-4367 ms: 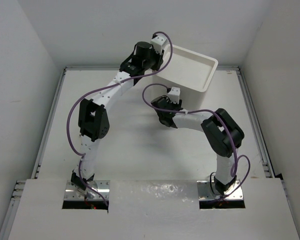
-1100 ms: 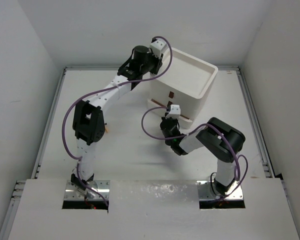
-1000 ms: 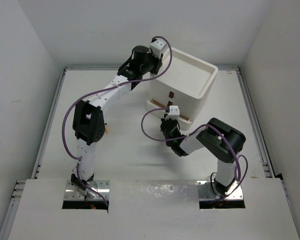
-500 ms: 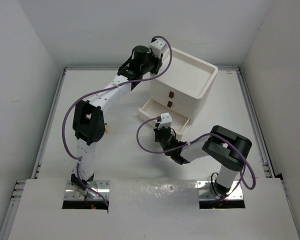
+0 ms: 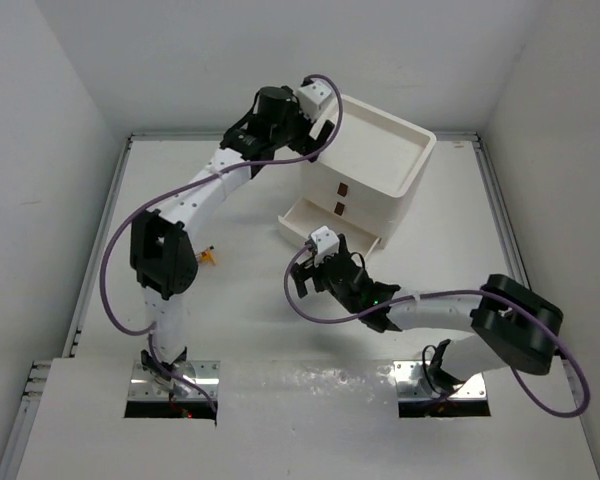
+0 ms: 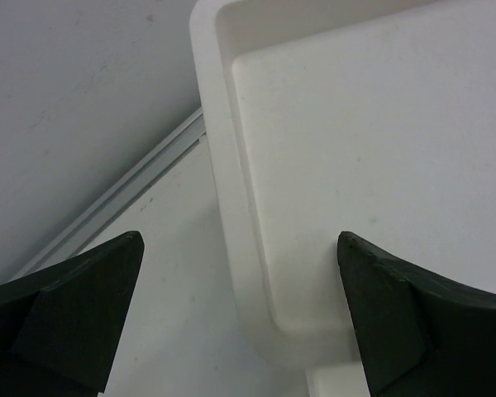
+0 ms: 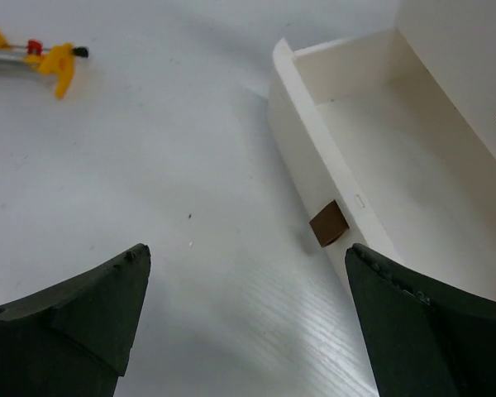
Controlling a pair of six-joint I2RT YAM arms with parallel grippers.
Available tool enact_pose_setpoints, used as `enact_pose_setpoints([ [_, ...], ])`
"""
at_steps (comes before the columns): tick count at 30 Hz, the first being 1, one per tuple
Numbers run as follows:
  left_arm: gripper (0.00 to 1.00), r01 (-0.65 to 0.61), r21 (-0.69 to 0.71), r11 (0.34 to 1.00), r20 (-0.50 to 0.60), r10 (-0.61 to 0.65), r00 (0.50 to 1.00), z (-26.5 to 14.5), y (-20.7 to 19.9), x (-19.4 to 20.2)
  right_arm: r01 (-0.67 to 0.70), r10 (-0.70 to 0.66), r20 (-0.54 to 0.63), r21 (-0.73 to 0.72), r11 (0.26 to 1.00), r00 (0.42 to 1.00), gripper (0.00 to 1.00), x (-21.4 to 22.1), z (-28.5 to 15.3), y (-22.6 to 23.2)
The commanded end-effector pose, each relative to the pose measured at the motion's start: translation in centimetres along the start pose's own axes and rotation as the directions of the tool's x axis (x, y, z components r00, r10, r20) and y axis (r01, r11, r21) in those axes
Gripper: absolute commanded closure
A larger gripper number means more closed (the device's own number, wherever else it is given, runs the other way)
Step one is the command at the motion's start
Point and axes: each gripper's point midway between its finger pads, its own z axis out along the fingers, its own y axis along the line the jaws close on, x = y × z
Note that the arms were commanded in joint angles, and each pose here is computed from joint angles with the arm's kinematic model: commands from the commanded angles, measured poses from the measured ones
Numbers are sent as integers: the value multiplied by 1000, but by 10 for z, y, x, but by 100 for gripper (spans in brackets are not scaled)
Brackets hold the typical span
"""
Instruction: Sort the tools into containers
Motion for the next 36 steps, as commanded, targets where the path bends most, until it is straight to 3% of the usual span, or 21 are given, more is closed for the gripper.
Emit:
enact_pose_setpoints([
  [1,0,-70,-39,997,49,72,996,-69,15,-50,82,-89,-63,-116,990,994,1,-1,-15,14],
  [2,0,-72,-67,995,80,78,994,-96,25,-68,85,-94,-71,-122,989,993,1,-7,-20,13],
  [5,0,-71,-62,996,43,74,996,-153,42,-64,108,-120,-162,-83,991,979,1,-2,-37,-1],
  [7,0,-49,-47,998,-67,46,997,-194,62,-28,102,-107,-155,-42,994,982,1,-2,-51,-16],
  [8,0,-34,-64,997,-66,30,997,-205,73,-22,104,-108,-163,-33,994,981,1,0,-52,-18],
  [10,0,-94,-73,993,-159,81,984,-245,90,14,93,-95,-136,-17,995,986,1,-3,-64,-27],
  [11,0,-102,-35,994,-264,89,960,-247,85,59,101,-101,-151,-10,995,983,1,4,-69,-32],
  [13,0,-209,31,977,-441,201,875,-270,82,121,96,-93,-127,17,995,988,1,-2,-77,-41],
  [14,0,-174,91,980,-548,196,813,-273,68,177,102,-97,-138,29,994,986,1,4,-80,-45],
  [17,0,-213,137,968,-656,249,713,-278,63,249,97,-90,-143,46,994,986,1,10,-87,-52],
  [18,0,-273,129,953,-638,291,713,-269,73,253,97,-89,-144,46,994,986,1,11,-89,-53],
  [21,0,-297,193,935,-630,350,693,-262,71,281,76,-68,-150,47,996,986,1,17,-93,-54],
  [30,7,-157,388,908,-674,396,623,-246,48,352,27,-17,-156,61,998,988,1,36,-104,-60],
  [33,16,-189,379,906,-689,413,596,-241,54,373,28,-17,-150,72,997,989,1,35,-105,-62],
  [36,33,-188,370,910,-699,406,589,-234,56,386,29,-17,-147,76,997,989,1,32,-104,-63],
])
